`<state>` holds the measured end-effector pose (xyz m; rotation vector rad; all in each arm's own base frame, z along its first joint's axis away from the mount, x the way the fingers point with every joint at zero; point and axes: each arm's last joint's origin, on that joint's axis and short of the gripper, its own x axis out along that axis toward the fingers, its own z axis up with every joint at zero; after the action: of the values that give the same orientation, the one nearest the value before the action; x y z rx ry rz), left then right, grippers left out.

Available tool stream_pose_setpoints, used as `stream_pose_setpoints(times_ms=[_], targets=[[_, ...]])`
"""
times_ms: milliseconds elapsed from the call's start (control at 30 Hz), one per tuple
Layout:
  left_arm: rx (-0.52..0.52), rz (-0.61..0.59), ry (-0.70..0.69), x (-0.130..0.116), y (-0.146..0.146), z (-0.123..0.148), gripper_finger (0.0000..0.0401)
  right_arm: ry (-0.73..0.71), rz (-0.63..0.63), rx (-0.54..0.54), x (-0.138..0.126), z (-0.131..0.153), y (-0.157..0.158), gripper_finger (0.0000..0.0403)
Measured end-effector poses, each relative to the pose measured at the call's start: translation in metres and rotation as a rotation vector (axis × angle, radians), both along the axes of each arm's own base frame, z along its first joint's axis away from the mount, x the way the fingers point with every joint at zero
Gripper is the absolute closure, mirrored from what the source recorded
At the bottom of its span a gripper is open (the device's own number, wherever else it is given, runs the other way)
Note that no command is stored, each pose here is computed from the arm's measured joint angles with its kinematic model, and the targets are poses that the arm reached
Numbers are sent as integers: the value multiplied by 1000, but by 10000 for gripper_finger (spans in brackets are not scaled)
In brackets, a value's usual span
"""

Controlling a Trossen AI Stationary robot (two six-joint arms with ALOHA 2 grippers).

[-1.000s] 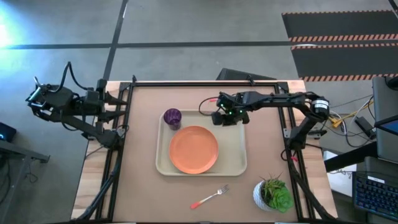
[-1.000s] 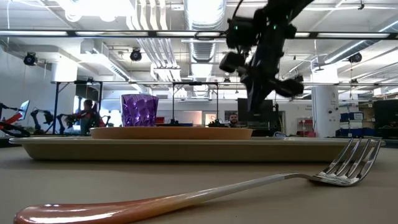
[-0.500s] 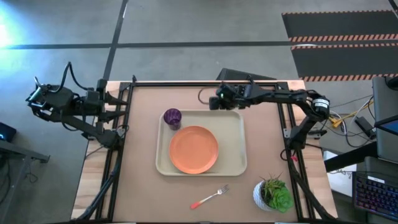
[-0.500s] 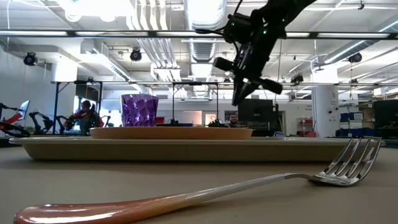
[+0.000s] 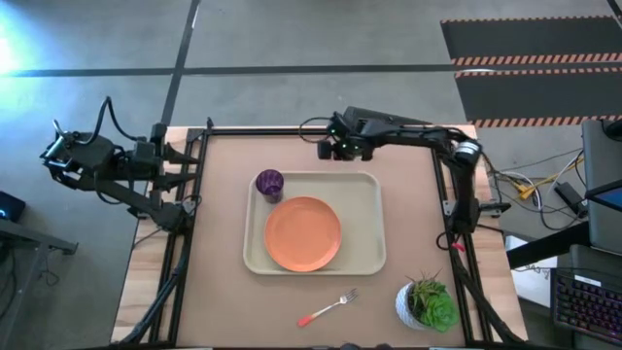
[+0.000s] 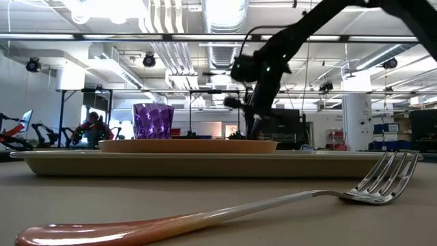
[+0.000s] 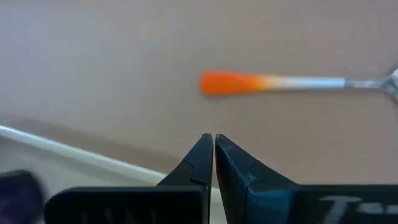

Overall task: Pick and place plate/cup/fork/spoon on tray
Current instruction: Put the orange spoon on the beige tray

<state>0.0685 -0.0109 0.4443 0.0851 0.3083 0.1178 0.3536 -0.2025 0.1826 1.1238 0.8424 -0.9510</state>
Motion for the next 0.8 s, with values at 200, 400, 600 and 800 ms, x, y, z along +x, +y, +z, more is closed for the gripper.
stream_pose_setpoints(times_ms=[200,400,600,800], targets=[[0,0,0,0,0,0,281,108,87,38,11,-24,-7,394],[0,0,0,0,0,0,281,118,194,-17,19,6,-12,371],[0,0,-1,0,0,0,281,273,209,-17,7,47,-11,324],[1,0,0,0,0,0,281,388,183,52,-4,47,-5,316]])
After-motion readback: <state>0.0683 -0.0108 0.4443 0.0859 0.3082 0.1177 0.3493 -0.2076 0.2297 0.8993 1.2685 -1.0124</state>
